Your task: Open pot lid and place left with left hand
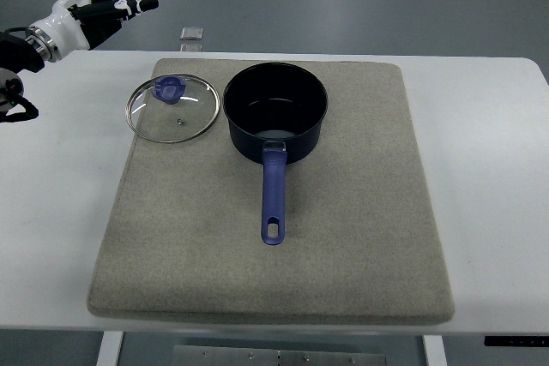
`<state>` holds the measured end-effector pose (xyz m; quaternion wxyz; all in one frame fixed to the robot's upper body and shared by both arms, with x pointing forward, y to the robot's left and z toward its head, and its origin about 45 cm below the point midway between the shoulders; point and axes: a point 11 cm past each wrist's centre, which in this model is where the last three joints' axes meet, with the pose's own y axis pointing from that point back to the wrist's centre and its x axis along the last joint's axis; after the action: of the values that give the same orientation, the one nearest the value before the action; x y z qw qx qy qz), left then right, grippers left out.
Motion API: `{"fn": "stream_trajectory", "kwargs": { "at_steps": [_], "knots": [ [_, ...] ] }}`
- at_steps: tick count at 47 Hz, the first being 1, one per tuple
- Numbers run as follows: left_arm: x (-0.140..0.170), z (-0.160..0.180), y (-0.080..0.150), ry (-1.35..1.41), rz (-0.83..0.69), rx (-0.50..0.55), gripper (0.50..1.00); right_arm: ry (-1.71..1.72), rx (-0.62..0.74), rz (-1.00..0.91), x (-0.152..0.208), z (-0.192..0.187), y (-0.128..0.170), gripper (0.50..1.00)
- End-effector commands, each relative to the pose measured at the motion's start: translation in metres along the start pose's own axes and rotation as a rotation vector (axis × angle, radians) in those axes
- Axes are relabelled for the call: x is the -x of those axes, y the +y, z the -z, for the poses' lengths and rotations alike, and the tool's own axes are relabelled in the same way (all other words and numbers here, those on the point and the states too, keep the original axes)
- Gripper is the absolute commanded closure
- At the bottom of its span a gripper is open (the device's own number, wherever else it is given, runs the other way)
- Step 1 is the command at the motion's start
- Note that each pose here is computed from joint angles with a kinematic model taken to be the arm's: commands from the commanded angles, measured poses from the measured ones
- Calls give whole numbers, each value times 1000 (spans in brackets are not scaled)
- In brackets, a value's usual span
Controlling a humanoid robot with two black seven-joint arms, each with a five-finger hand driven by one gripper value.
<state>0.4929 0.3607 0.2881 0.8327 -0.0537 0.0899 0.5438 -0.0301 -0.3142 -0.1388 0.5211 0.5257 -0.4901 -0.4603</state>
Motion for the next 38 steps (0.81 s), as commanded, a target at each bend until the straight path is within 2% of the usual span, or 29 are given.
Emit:
{"fn": "stream_trajectory", "kwargs": {
  "at_steps": [1,7,14,19,38],
  "knots": [
    [-5,12,7,78,-32,25,523,0,0,0,0,0,0,583],
    [0,34,8,126,-32,10,523,0,0,0,0,0,0,583],
    [4,42,7,137,-30,-5,523,0,0,-1,0,0,0,583],
    [7,52,5,149,-23,-69,523,-1,0,-2,0,0,0,583],
    [4,58,10,261,-33,-195,523,0,0,0,0,0,0,583]
  ]
}}
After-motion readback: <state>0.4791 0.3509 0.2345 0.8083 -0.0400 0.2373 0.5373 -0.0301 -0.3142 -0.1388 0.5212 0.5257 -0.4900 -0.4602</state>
